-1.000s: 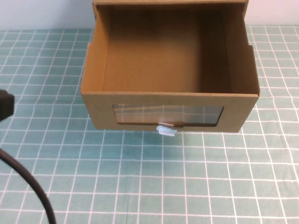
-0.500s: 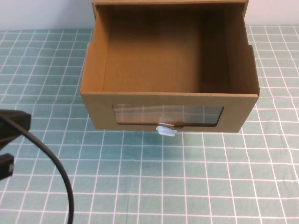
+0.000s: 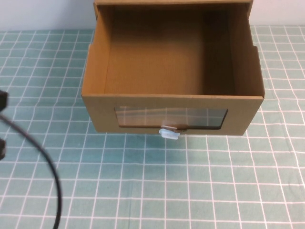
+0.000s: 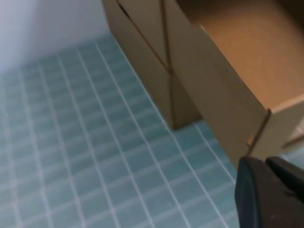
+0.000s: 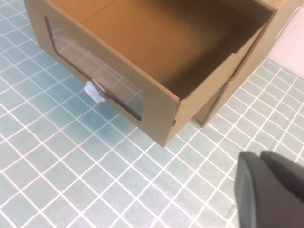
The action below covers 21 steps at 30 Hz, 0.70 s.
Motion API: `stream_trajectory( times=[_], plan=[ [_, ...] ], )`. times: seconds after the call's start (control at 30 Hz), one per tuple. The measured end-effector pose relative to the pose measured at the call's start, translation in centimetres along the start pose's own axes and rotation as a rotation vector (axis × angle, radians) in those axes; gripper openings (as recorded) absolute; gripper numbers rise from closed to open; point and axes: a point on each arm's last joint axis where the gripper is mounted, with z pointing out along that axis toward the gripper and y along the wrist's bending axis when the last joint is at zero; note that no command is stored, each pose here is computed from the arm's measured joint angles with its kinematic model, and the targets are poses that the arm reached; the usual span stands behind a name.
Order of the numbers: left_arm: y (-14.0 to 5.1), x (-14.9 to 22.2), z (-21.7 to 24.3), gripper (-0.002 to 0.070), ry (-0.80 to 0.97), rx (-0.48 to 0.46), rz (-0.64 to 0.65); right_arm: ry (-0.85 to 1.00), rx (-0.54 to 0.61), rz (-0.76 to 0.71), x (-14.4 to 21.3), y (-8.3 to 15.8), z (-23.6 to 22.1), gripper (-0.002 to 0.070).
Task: Open the shoe box
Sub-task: 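Pull the top drawer of the cardboard box fully open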
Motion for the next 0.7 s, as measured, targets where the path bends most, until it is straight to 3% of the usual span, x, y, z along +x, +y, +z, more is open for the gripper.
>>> stream_trajectory(
  times=[0.2, 0.33, 0.7],
  plan=[
    [-0.5, 3.5, -3.1, -0.0006, -0.218, -0.134, 0.073, 0.000, -0.002, 0.001, 0.0, 0.0, 0.0, -0.0013],
    [-1.5, 7.5, -4.1, -0.0006, -0.328, -0.174, 0.072, 0.000, -0.002, 0.001, 0.0, 0.0, 0.0, -0.0013],
    [-2.6, 18.3, 0.3, -0.0006, -0.356, -0.261, -0.056, 0.001, -0.003, 0.001, 0.0, 0.0, 0.0, -0.0013]
  ],
)
